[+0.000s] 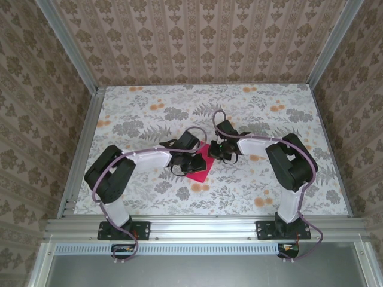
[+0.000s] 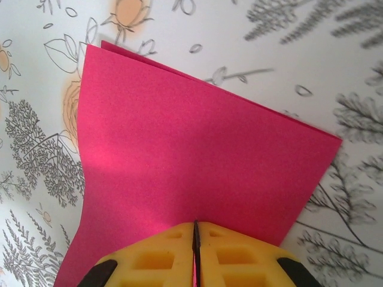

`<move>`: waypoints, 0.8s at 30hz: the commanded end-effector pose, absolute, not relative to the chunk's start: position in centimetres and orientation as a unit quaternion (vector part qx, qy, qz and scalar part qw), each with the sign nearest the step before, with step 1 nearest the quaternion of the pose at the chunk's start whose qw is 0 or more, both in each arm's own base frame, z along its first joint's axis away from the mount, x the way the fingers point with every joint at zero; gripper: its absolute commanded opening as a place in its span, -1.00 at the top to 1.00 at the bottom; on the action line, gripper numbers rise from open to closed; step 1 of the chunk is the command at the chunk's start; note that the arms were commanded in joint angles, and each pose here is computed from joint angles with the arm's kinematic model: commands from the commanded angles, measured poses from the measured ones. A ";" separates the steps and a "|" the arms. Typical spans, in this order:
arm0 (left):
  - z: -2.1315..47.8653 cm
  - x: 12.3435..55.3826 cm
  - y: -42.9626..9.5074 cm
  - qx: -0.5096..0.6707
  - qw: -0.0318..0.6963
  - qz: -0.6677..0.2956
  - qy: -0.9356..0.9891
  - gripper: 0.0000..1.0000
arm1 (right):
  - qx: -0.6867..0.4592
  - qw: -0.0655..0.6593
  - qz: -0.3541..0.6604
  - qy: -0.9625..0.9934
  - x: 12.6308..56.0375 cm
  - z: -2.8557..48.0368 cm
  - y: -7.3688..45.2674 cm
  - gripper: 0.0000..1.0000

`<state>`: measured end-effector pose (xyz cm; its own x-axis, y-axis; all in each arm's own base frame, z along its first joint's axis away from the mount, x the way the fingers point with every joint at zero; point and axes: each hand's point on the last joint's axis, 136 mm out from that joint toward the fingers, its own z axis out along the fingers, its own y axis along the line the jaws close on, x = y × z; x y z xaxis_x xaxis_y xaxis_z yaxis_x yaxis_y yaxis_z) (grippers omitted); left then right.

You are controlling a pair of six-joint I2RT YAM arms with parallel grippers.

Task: Fold a paper plane with a square sheet of paper (pick it up from the middle)
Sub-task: Rotate the square sheet of paper at the center of the table, then fold the square sheet of paper in half at the center of the table.

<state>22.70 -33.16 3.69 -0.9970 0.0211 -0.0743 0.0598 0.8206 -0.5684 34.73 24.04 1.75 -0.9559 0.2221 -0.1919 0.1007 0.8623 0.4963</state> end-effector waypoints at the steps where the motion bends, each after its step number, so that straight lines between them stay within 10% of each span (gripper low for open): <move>1: 3.0 22.3 -33.5 0.017 0.016 -0.297 0.955 0.70 | 0.097 0.136 0.289 0.943 35.0 3.7 24.1 0.79; 24: 2.8 22.5 -33.7 0.019 0.016 -0.291 0.957 0.75 | 0.043 0.049 0.346 0.936 29.3 1.9 24.9 0.97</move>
<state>22.54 -33.03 2.52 -0.9988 0.0145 -0.0477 0.0385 0.8326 -0.5525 29.56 24.36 2.43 -0.9869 0.1384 -0.0830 0.0524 0.7612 0.6463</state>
